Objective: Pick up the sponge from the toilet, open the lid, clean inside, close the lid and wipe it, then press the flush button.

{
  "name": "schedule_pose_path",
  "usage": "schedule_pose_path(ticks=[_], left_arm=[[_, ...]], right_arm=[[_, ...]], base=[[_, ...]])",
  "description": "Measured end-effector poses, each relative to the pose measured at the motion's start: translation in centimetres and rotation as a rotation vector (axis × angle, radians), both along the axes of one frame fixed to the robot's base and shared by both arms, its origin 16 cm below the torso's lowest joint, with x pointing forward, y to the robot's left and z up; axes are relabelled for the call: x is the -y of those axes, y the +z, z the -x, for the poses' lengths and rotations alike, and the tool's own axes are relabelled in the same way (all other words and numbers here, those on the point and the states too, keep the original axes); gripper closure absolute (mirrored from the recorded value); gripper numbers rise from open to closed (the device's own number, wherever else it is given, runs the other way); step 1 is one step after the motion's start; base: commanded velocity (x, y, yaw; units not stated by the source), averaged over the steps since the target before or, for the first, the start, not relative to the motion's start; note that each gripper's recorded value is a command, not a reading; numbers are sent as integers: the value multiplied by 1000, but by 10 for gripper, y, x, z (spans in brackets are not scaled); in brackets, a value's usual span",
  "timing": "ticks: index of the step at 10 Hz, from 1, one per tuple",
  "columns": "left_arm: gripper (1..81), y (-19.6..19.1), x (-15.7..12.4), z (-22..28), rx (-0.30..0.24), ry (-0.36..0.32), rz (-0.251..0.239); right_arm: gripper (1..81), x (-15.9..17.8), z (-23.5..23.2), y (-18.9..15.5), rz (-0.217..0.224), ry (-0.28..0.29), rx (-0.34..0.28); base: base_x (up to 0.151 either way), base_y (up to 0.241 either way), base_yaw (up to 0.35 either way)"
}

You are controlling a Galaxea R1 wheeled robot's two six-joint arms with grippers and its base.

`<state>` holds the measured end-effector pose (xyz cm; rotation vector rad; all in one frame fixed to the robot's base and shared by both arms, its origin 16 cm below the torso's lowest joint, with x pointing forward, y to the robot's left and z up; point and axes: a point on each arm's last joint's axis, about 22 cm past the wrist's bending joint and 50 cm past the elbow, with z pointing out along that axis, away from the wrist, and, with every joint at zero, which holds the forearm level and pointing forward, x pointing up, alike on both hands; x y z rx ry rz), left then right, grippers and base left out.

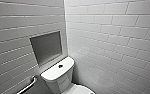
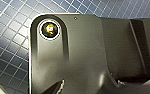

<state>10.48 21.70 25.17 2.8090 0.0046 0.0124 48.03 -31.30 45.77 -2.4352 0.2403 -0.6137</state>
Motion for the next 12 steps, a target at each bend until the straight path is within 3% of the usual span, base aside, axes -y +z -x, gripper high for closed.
schedule_pose_path(ticks=[3, 6, 9, 12], left_arm=[[10, -26, 1, 13, -54, 0, 1], [10, -49, 3, 24, -95, 2, 4], [10, -63, 3, 18, -84, 3, 3], [10, -63, 1, 19, -88, 3, 1]], right_arm=[[10, -1, 8, -48, -1, 6, -70], [10, 3, -5, -76, -2, 4, -82], [10, 6, -32, -70, -16, -10, -53], [10, -10, -62, -55, -36, 14, -26]], base=[[0, 0, 0], [0, 0, 0], [0, 0, 0], [0, 0, 0]])
